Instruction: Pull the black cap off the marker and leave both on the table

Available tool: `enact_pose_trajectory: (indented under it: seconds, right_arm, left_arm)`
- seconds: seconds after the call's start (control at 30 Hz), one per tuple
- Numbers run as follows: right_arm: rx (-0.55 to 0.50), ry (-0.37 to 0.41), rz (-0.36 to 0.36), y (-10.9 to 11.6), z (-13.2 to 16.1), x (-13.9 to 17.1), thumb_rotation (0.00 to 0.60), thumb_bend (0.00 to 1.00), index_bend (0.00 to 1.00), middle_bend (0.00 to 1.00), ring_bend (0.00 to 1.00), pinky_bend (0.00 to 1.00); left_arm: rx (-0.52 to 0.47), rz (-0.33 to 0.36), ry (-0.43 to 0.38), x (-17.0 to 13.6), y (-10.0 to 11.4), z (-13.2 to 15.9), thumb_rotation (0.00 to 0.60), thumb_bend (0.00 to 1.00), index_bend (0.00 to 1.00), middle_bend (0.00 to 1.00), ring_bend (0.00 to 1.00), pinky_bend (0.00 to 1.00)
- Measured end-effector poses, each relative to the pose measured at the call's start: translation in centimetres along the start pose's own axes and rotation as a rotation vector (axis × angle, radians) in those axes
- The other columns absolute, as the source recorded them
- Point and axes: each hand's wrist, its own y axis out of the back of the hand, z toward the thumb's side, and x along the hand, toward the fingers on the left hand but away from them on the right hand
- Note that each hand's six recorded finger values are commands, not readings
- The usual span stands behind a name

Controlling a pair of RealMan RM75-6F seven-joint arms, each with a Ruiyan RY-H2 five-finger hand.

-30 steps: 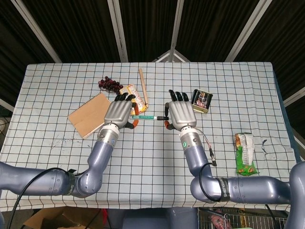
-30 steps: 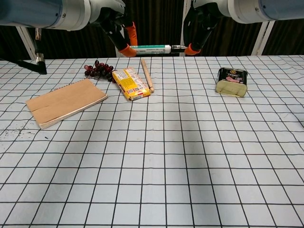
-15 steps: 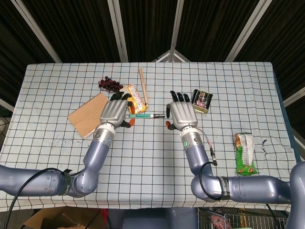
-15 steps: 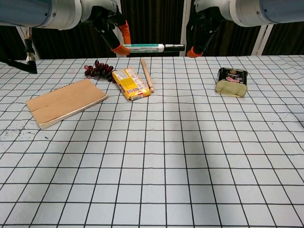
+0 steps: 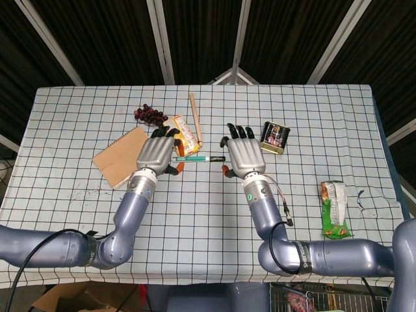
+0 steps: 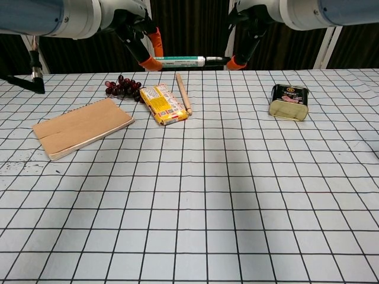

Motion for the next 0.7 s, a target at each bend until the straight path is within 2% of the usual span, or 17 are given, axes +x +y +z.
enact_pose_trajectory:
  seconds: [0.43,0.7]
  right_arm:
    - [0.005,0.003,0.001,-0.28,0.62,-0.4,0.6,0.36,0.49,0.0,0.03,0.0]
    - [0.004,-0.004,-0.005,-0.05,0.35,-0.41,0.6,0.36,0.5,0.0,0.03,0.0]
  left_arm:
    - [-0.006,0.004,-0.016,0.08,-0.24,0.59,0.6,0.64,0.73,0.11,0.0,0.0]
    - [-0.001,0.006,-0.013,-0.01,-0.23,0.61,0.6,0.64,0.73,0.11,0.0,0.0]
